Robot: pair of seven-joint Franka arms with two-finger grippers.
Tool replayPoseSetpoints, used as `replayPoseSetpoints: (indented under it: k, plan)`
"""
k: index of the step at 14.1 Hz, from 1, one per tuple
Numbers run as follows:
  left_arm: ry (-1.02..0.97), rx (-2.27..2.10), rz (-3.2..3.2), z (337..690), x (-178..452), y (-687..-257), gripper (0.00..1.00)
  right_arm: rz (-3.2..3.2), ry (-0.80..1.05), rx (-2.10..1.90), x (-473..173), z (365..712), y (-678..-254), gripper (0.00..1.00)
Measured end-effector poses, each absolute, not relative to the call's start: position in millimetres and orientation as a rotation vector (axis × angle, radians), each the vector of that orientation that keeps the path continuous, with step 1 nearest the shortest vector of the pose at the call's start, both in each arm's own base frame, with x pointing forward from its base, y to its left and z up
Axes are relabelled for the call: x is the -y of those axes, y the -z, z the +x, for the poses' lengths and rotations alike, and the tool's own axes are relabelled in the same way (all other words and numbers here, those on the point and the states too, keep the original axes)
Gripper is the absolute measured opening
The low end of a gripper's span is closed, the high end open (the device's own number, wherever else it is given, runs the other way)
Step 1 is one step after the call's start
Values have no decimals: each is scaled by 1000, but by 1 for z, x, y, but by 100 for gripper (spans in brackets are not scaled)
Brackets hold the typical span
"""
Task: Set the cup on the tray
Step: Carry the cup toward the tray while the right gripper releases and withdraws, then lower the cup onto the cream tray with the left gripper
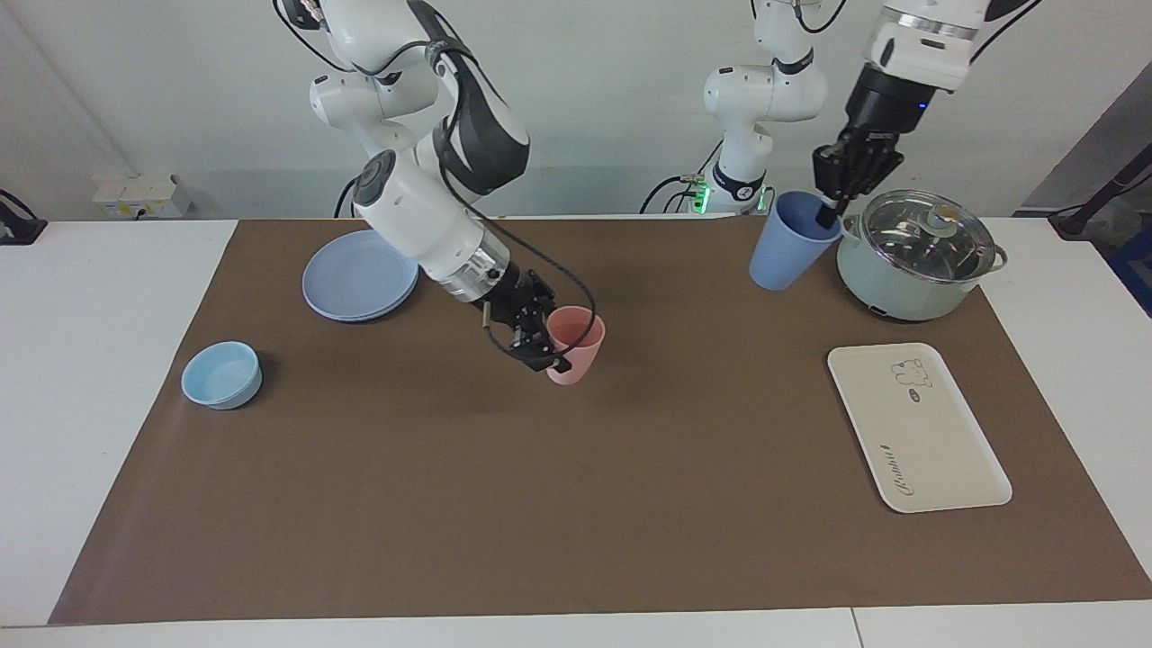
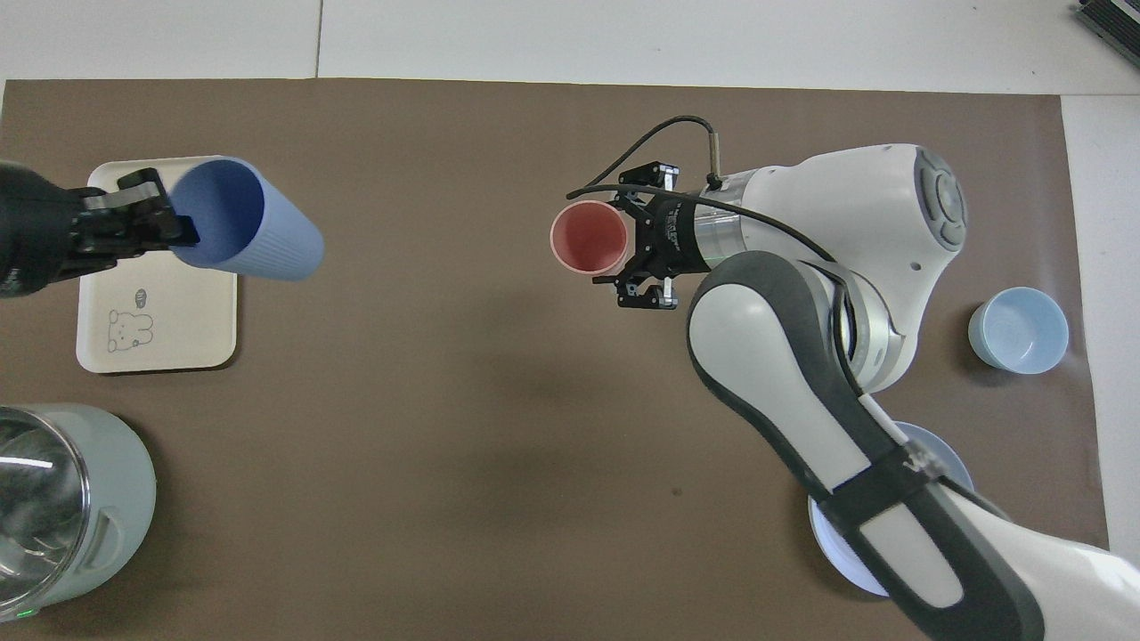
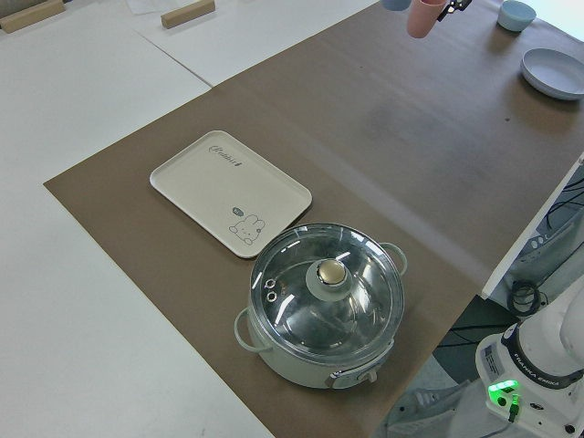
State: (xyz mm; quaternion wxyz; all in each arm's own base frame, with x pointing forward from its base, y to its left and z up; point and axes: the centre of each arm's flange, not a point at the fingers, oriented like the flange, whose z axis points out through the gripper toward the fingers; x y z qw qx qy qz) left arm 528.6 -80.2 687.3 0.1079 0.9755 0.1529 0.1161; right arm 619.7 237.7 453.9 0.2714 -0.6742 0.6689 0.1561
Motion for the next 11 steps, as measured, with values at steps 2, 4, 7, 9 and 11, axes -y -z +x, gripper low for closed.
replayPoseSetpoints:
  k: [2, 4, 7, 9, 11]
  plan:
    - [-359, -443, 2891, 541, -3, -653, 5, -1802, -416, -1822, -191, 631, -434, 80]
    - [-439, -489, 2886, 554, -73, -601, 5, -1727, -440, -1867, -146, 642, -412, 80]
    - [-479, -509, 2889, 584, -140, -512, 5, -1625, -435, -1969, -79, 655, -387, 80]
    - [-498, -504, 2894, 602, -163, -455, 5, -1591, -424, -2003, -33, 659, -373, 80]
    - [-478, -519, 2889, 608, -164, -413, 5, -1564, -445, -2021, 8, 659, -355, 80]
